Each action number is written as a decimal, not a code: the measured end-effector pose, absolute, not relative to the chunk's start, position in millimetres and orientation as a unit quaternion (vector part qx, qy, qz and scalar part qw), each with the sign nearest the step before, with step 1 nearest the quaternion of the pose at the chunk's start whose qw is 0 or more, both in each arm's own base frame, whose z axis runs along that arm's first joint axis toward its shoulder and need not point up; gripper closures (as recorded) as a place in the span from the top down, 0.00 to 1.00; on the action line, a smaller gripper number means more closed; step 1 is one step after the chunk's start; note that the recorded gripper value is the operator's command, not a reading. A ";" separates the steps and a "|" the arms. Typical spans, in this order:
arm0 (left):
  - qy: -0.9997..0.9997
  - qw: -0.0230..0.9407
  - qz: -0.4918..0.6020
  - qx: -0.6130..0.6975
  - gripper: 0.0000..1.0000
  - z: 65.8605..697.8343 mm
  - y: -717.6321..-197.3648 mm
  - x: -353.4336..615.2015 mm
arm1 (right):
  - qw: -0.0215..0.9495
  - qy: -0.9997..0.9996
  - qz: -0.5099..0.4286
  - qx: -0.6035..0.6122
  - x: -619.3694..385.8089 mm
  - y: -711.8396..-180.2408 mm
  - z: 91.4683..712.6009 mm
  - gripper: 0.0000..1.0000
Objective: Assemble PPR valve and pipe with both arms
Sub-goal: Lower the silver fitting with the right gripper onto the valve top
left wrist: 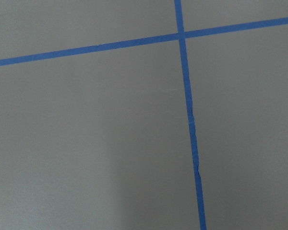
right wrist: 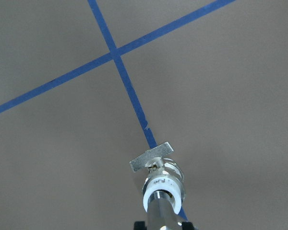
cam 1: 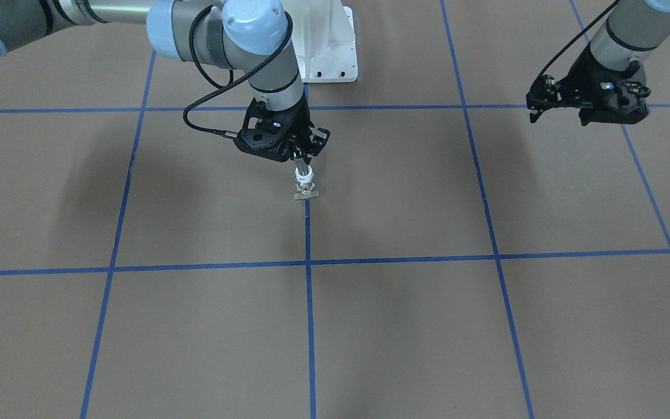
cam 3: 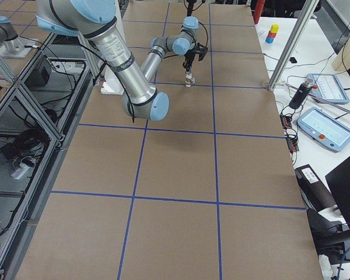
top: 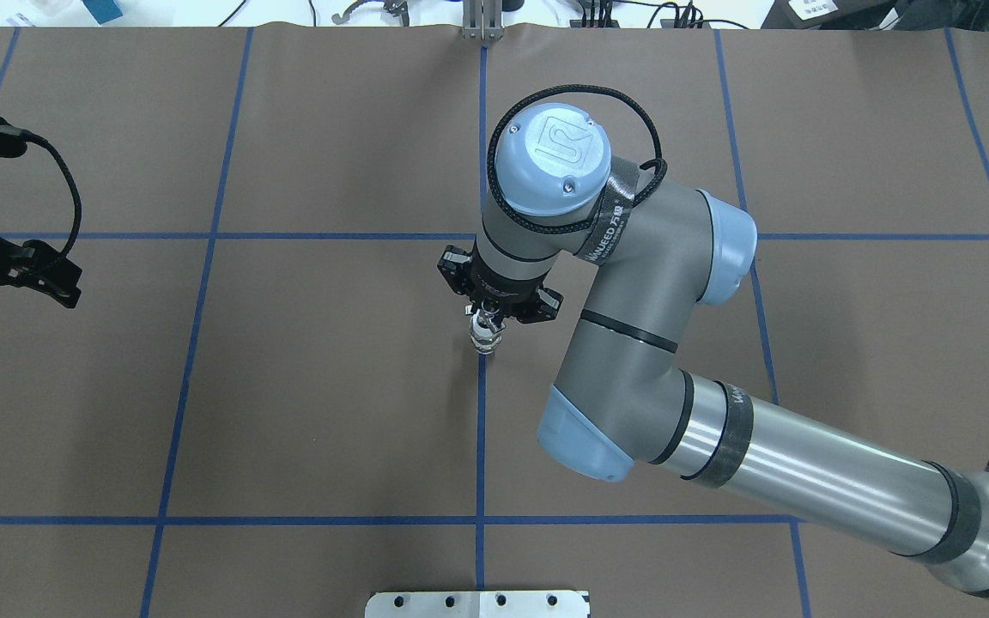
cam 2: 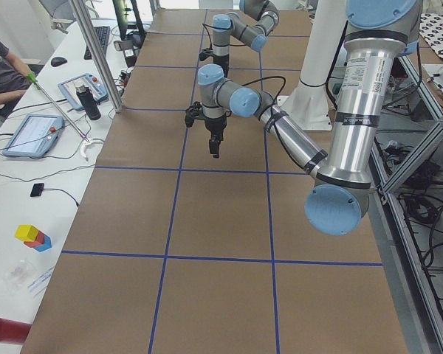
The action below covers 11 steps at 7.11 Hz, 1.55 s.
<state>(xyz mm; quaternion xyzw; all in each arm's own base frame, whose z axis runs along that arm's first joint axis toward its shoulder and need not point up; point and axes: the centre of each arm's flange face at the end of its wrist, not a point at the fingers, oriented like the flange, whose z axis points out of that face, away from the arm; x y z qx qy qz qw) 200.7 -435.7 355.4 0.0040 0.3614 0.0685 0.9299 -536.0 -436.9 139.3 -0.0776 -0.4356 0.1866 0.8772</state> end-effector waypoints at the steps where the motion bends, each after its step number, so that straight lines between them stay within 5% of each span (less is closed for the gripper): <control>1: 0.362 0.930 0.068 0.004 0.99 354.8 -435.6 200.7 | 0.877 -0.435 0.186 -0.078 -536.9 -436.4 139.8 0.00; 11: 0.364 0.929 0.069 0.008 0.99 350.9 -435.3 199.9 | 0.880 -0.429 0.186 -0.082 -546.9 -440.4 141.6 0.00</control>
